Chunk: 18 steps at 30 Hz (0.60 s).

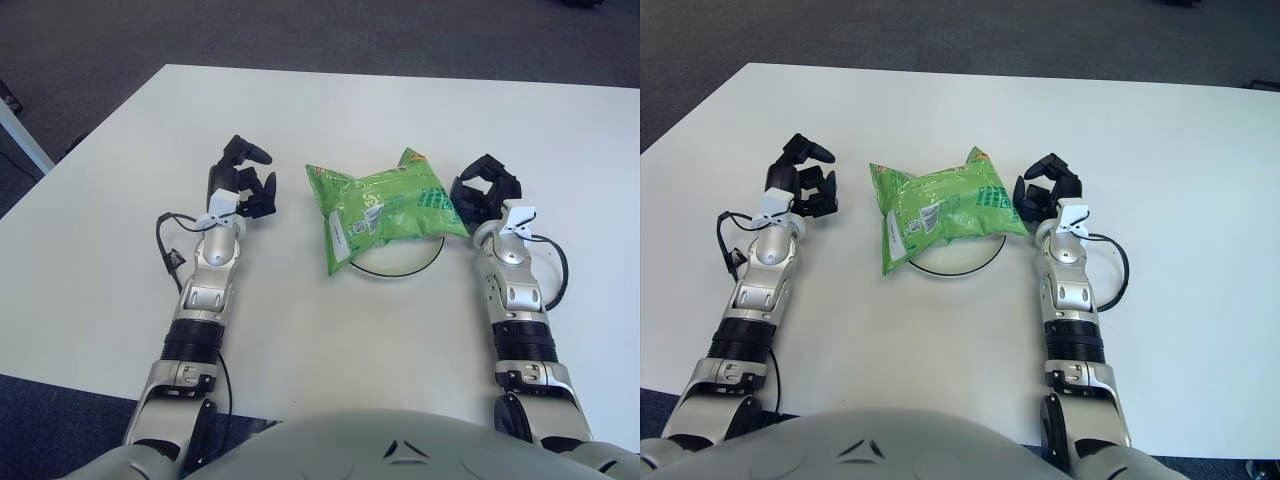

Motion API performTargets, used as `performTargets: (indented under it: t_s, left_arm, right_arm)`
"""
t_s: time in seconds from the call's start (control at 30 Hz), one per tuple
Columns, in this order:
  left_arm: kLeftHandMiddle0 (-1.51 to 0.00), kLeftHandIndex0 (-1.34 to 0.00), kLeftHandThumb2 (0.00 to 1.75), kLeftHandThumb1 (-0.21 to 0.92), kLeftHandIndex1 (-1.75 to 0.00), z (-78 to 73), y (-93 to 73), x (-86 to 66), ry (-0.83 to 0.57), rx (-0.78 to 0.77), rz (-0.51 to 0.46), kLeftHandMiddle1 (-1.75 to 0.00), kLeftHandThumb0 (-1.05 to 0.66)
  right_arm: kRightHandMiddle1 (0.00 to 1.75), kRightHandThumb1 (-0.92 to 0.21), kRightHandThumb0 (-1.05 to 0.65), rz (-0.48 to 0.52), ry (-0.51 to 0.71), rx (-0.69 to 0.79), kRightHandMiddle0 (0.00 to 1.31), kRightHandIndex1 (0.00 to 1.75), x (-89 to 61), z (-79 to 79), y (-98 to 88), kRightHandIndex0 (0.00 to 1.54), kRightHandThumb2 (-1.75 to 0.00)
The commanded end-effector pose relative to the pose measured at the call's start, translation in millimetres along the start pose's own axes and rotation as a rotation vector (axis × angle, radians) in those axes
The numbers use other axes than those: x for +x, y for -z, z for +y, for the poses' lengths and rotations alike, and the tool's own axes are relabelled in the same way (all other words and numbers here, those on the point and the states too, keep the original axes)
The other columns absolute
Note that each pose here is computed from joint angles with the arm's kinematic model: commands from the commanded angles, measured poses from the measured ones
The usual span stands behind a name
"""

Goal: Put the snack into the plate.

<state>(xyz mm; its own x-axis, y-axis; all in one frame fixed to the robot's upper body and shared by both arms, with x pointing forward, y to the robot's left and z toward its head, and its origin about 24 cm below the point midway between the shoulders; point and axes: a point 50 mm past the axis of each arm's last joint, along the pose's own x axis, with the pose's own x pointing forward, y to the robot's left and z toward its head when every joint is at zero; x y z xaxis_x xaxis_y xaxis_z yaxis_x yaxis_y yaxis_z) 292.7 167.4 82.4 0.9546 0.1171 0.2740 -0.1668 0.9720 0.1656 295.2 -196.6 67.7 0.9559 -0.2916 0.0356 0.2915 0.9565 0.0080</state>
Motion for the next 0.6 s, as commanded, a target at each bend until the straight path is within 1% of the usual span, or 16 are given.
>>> performTargets:
  t_s: [0.0, 0.27, 0.57]
  left_arm:
    - [-1.11, -0.49, 1.13, 0.47, -1.75, -5.8, 28.5, -23.4, 0.001, -0.050, 0.134, -1.75, -0.43]
    - [-1.13, -0.47, 1.09, 0.50, -1.75, -5.0, 27.2, -27.1, 0.000, -0.086, 0.154, -1.75, -0.43]
    - [-1.14, -0.48, 1.10, 0.49, -1.75, -3.7, 26.6, -27.4, -0.027, -0.107, 0.168, -1.75, -0.43]
  right_arm:
    - [1.75, -0.24, -0.51, 0.184, 0.016, 0.025, 0.67, 1.75, -25.7, -4.4, 41.8, 1.30, -1.41]
    - [1.75, -0.24, -0.51, 0.209, -0.004, 0.036, 0.67, 1.75, -25.0, -5.0, 40.7, 1.30, -1.41]
    - [1.75, -0.25, -0.51, 0.219, -0.018, 0.026, 0.67, 1.75, -23.9, -4.4, 40.4, 1.30, -1.40]
